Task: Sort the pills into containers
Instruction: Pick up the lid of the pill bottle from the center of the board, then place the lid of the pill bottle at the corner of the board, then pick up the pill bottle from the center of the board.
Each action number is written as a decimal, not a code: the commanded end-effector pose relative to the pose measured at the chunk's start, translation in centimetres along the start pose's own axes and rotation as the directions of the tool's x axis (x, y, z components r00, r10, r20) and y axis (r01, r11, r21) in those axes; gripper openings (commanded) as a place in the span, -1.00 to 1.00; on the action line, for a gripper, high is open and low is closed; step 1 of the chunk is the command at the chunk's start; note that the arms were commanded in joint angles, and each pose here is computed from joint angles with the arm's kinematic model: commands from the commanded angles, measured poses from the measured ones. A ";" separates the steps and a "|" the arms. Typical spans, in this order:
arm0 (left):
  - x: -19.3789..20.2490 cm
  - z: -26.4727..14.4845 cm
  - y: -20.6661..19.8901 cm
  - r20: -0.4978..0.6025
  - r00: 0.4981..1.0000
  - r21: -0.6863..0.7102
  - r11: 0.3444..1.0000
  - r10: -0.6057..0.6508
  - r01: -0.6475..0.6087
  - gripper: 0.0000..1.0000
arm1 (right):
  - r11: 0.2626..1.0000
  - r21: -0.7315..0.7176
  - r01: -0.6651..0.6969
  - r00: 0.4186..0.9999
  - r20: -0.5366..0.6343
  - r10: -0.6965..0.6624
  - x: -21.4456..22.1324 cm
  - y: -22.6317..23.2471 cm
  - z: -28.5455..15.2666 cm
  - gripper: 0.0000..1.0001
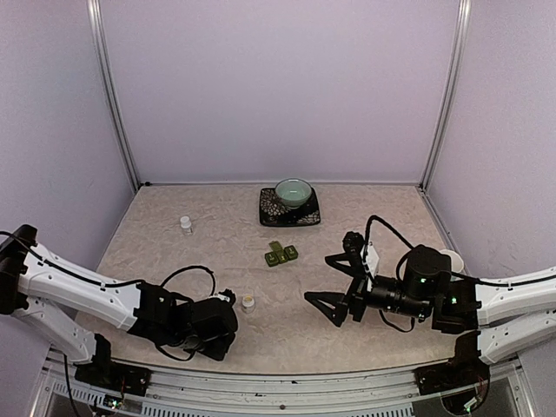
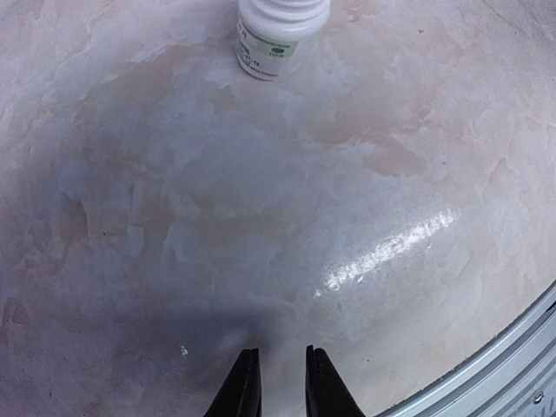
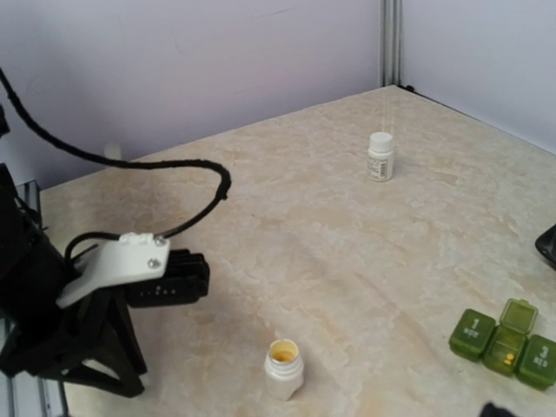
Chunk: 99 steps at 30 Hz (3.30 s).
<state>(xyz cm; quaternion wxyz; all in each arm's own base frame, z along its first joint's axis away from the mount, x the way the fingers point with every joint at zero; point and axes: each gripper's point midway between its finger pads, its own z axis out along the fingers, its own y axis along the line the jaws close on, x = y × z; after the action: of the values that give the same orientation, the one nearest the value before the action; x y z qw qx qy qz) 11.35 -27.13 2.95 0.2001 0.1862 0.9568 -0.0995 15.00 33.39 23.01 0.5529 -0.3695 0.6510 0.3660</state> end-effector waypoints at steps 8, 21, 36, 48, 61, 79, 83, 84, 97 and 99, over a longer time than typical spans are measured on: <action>-4.3 -5.1 -1.6 0.185 0.982 0.115 0.993 -0.046 0.025 -0.48 | 0.996 -0.088 -0.003 0.999 0.032 0.006 -1.5 1.8 0.8 1.00; -6.3 -10.3 6.3 0.353 0.890 -0.041 0.946 -0.288 0.322 0.52 | 0.989 -0.148 0.027 1.000 -0.001 -0.027 -1.5 3.1 3.7 1.00; -7.1 -15.3 15.8 0.544 0.582 -0.046 0.671 -0.604 0.740 0.97 | 0.981 -0.188 0.040 0.999 -0.025 -0.046 -1.5 4.0 4.8 1.00; -7.6 -16.0 20.1 0.629 0.463 -0.099 0.527 -0.624 0.844 0.98 | 0.981 -0.189 0.036 0.998 -0.037 -0.043 -1.4 4.0 5.0 1.00; -5.6 -15.7 31.1 0.699 0.066 -0.053 0.041 -0.712 0.998 0.93 | 0.974 -0.225 0.029 0.997 -0.064 -0.044 -1.2 4.7 5.7 1.00; -3.4 -11.7 38.5 0.595 0.224 -0.252 0.086 -0.772 0.964 0.98 | 0.966 -0.255 0.052 0.993 -0.086 -0.076 -1.2 5.2 5.7 1.00; -3.9 -11.1 38.9 0.499 0.370 -0.388 0.179 -0.784 0.904 0.98 | 0.965 -0.254 0.066 0.994 -0.073 -0.087 -1.5 5.2 5.6 1.00; -4.0 -10.9 38.9 0.480 0.389 -0.402 0.197 -0.786 0.894 0.98 | 0.964 -0.256 0.068 0.994 -0.070 -0.089 -1.5 5.2 5.6 1.00; -12.3 -8.9 31.3 0.436 0.615 -0.252 0.566 -0.657 0.785 0.98 | 0.986 -0.164 0.001 0.986 -0.165 -0.029 1.6 3.6 6.8 1.00; -13.7 -8.2 29.0 0.412 0.673 -0.230 0.644 -0.614 0.729 0.98 | 0.991 -0.136 -0.016 0.983 -0.184 -0.010 2.1 3.2 7.2 0.98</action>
<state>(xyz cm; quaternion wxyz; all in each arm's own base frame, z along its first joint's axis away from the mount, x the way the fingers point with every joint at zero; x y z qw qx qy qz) 29.60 1.36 11.14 0.2924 -0.3261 0.8987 0.0231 14.30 40.70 21.10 0.4697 -0.4586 0.6488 0.3848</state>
